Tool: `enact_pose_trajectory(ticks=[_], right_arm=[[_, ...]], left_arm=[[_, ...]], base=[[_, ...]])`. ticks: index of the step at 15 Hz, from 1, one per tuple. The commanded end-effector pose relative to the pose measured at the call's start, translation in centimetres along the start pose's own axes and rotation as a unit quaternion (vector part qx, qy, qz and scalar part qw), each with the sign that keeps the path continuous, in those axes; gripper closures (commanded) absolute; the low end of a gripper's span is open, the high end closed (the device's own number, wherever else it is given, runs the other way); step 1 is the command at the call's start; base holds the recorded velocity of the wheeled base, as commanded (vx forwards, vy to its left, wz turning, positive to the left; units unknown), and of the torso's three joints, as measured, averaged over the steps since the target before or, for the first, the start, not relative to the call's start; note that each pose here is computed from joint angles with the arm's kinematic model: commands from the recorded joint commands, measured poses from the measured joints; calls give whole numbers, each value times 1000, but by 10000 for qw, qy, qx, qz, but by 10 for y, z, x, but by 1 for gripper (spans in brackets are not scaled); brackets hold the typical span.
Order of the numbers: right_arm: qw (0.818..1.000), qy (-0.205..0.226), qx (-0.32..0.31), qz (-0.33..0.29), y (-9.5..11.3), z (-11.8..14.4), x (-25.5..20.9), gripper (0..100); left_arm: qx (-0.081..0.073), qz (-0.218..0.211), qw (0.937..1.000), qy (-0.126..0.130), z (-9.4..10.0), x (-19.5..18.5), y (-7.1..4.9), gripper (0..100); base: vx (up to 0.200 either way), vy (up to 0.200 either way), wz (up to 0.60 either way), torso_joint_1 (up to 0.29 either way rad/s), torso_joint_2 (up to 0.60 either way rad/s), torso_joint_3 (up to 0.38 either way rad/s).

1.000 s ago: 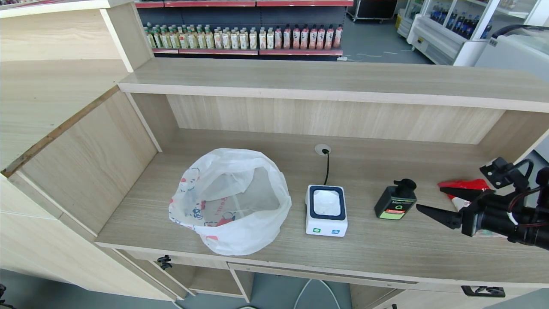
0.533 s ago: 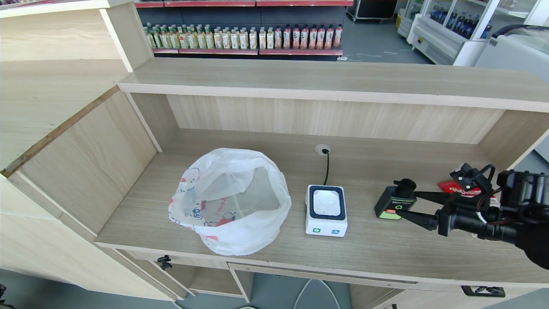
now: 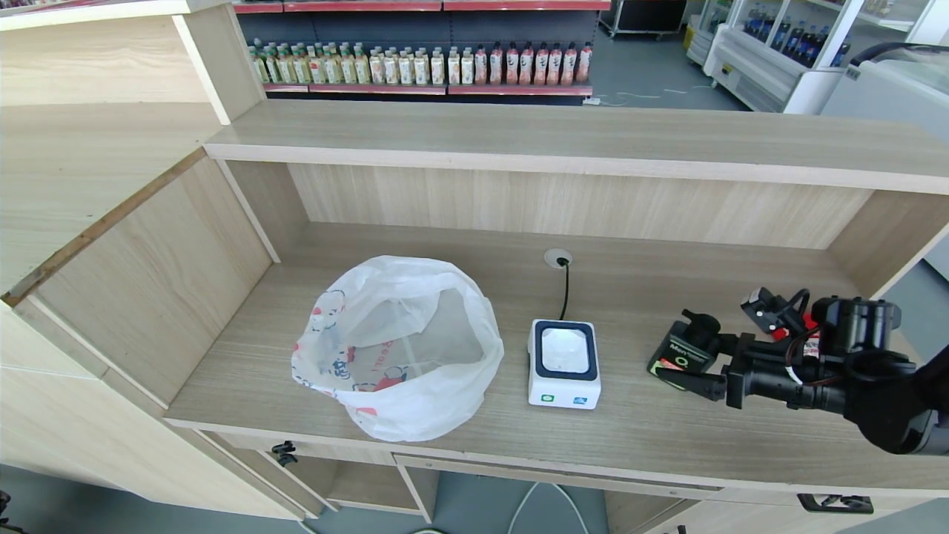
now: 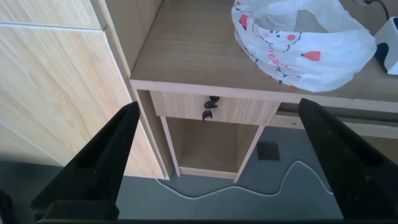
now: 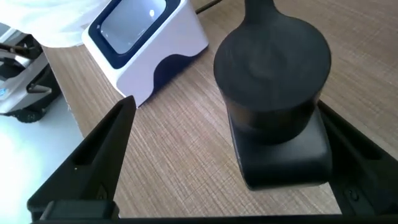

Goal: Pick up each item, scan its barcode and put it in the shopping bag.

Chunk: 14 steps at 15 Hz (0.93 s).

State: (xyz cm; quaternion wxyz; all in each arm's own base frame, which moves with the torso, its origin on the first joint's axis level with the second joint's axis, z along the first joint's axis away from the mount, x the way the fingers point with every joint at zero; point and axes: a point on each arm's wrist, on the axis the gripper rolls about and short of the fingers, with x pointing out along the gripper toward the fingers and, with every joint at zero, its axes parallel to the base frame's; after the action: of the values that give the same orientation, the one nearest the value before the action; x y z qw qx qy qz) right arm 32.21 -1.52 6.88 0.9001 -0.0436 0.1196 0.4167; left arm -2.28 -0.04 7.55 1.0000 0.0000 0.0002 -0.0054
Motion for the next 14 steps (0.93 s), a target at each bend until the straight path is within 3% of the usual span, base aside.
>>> enact_pose_trajectory(ticks=[1,7,11,12,14], right_arm=[[9999,1,60,149,-2,-9,6,100],[9999,-24,-32,149,-4,-17,10,100],[9954,-306,-911,-9,-2,9,-2,100],[9843,-732,-1595,-196,-1,47,-13,100],[9390,-1548,-3042,-432,18,128,-34,100]], left_arm=[[0,1,10000,-2,0,0,0,0],[0,1,10000,6,0,0,0,0],[-8,1,10000,-2,0,0,0,0],[0,1,10000,-2,0,0,0,0],[0,1,10000,-2,0,0,0,0]], base=[[0,0,0,0,0,0],[0,0,0,0,0,0],[0,0,0,0,0,0],[0,0,0,0,0,0],[0,0,0,0,0,0]])
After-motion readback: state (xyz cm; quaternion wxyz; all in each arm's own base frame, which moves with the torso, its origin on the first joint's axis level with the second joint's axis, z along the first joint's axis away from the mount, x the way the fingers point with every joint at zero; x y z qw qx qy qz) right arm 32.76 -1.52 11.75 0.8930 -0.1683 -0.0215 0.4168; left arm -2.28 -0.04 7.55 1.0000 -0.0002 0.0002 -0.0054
